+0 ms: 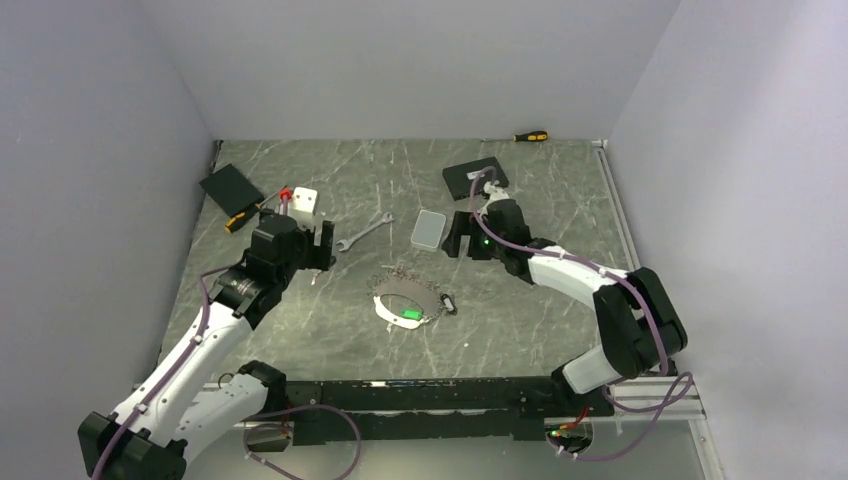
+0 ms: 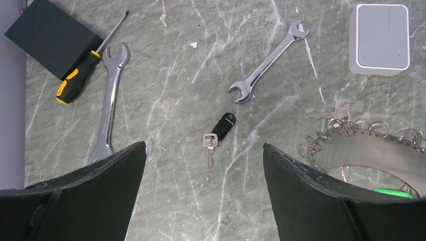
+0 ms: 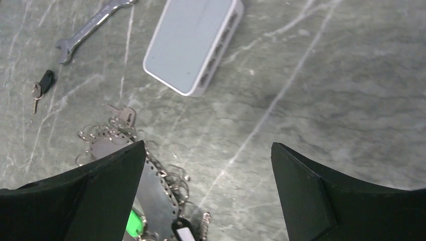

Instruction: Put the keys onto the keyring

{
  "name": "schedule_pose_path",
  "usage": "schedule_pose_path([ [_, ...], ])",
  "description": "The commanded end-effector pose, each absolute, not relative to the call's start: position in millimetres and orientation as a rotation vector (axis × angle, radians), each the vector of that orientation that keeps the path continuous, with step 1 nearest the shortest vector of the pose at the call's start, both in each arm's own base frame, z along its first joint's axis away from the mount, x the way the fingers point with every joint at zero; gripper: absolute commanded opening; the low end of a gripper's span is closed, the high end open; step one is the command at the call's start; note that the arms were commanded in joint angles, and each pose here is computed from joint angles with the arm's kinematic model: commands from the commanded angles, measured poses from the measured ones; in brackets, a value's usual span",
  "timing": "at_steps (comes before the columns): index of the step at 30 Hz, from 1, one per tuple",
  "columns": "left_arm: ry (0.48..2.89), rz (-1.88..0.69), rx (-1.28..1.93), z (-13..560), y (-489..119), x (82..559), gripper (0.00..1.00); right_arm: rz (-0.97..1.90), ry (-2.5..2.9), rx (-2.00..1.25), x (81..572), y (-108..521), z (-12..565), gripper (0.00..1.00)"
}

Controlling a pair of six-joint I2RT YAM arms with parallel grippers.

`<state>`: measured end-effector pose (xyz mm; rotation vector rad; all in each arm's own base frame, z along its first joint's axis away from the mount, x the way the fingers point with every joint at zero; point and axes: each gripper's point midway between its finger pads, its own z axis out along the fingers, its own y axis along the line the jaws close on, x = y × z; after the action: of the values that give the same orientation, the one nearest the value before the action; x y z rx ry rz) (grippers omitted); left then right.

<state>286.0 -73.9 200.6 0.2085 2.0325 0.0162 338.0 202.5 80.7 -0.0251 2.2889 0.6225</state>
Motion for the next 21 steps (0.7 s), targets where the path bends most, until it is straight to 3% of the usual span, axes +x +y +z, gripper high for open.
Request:
schedule_pose_path([
  [1, 1.983, -0.018, 0.187, 215.1, -77.5, 288.4, 0.9, 0.547, 2.246, -0.044, 351.5, 213.6, 100.8, 1.0],
  [16, 1.955, -0.045, 0.168, 228.0, -77.0, 283.1, 0.91, 0.6, 2.325, -0.249, 330.9, 269.0, 115.3, 0.99],
  [21, 1.949, -0.025, 0.16, 228.3, -73.1, 282.5, 0.9, 0.622, 2.348, -0.392, 327.7, 291.5, 104.5, 0.91],
])
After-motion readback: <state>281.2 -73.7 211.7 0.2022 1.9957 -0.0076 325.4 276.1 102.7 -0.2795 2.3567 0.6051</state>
